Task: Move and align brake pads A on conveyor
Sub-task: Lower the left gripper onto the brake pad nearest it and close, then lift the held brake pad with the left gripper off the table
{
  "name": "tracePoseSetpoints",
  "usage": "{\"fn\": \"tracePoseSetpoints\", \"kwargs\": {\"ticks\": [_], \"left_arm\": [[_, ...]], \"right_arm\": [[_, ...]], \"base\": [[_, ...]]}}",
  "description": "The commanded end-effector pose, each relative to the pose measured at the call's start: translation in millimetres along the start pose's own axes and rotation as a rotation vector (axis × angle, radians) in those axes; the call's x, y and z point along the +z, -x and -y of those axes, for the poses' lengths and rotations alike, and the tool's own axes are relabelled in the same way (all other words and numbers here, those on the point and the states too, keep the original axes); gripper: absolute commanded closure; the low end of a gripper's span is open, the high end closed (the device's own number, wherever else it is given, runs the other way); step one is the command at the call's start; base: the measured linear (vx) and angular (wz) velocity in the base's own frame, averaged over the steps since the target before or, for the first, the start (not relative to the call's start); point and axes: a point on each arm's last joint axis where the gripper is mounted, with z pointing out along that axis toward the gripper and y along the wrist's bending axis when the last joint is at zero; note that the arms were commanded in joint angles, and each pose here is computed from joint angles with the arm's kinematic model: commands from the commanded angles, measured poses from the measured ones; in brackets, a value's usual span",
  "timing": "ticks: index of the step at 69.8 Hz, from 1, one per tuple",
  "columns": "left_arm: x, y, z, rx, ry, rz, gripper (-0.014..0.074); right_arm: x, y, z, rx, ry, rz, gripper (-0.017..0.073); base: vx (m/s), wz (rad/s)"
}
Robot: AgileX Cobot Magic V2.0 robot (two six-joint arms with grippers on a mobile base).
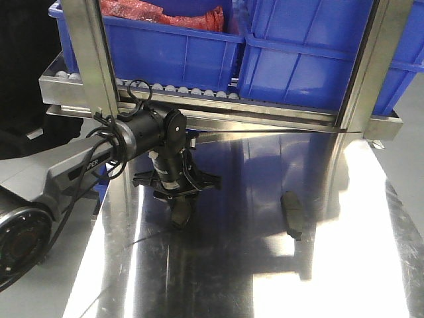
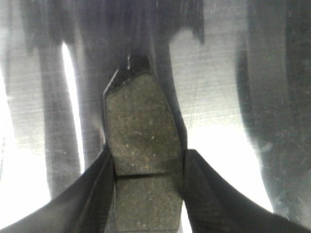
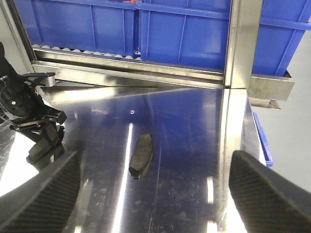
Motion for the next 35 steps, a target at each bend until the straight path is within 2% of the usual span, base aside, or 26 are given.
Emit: {"fn": "tracePoseSetpoints", "kwargs": {"ticks": [1, 18, 23, 35], "left_arm": [[-21.0, 4.4, 4.9, 0.007, -0.015, 0.050, 0.0602], [-44.7, 11.9, 1.7, 0.073, 0.069, 0.077, 0.0601], [-55.8, 15.4, 4.3, 0.096, 0.056, 0.108, 0.0601], [-82.2, 16.7, 8.6, 0.109, 0.033, 0.173, 0.0601]], "right_arm": [[-1.5, 14.1, -0.1, 0.000, -0.005, 0.083, -0.0030], [-1.5, 14.1, -0.1, 0.000, -0.005, 0.083, -0.0030], [-1.5, 14.1, -0.1, 0.000, -0.005, 0.083, -0.0030], [-1.5, 14.1, -0.1, 0.000, -0.005, 0.083, -0.0030]], "base": [[0.00, 0.00], [0.00, 0.00], [0.00, 0.00], [0.00, 0.00]]}}
